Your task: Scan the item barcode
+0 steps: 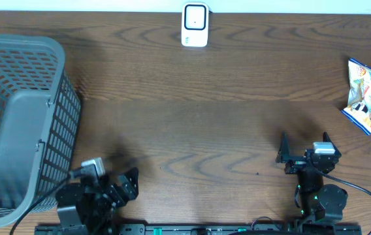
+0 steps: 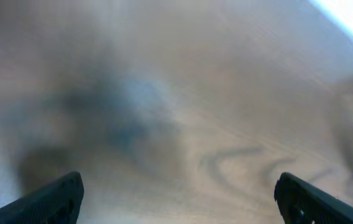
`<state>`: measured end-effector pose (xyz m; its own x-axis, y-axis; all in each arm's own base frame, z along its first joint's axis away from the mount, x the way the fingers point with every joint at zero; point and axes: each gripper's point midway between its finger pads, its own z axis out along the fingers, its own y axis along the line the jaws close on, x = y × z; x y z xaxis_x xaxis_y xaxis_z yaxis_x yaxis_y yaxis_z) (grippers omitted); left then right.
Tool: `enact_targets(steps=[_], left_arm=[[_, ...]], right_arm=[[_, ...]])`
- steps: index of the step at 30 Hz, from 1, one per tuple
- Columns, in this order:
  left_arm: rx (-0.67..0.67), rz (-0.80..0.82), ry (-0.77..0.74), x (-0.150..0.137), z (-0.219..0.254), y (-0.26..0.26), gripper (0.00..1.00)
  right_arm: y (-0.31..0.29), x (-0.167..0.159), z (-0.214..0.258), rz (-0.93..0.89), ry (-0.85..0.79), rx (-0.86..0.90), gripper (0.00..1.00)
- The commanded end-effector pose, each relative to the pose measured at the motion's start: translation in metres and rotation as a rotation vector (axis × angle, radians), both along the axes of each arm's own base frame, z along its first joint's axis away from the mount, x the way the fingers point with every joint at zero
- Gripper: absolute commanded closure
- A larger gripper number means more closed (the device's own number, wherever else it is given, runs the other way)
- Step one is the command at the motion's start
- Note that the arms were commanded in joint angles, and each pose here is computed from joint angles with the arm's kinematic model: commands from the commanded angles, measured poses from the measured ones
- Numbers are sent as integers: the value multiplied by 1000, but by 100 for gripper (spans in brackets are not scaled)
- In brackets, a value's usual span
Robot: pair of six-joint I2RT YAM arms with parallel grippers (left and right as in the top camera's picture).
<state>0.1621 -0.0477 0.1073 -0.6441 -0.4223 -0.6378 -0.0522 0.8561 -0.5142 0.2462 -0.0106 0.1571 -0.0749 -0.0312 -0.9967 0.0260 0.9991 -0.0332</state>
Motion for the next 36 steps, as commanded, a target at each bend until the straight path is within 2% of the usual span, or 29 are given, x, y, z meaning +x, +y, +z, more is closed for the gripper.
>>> enact_targets(steps=[1,6,11,16,19,24,29,36], left_arm=[[17,-33,-162,16,30,-4,1],[203,-100,-473,41,80,-3,1],[229,-52,-641,57,106,1,2],[250,13,-763,71,111,10,2],[269,73,-771,77,102,20,2],[307,153,-690,84,72,36,2],[367,128,-535,82,30,40,2],[401,105,-546,82,30,38,2]], right_arm=[[-4,-1,0,-21,0,-6,1],[-4,-1,0,-21,0,-6,1],[-4,-1,0,-21,0,-6,1],[-4,-1,0,-21,0,-6,1],[-4,-1,0,-21,0,-6,1],[-4,-1,0,-21,0,-6,1],[-4,-1,0,-21,0,-6,1],[-4,-1,0,-21,0,-6,1]])
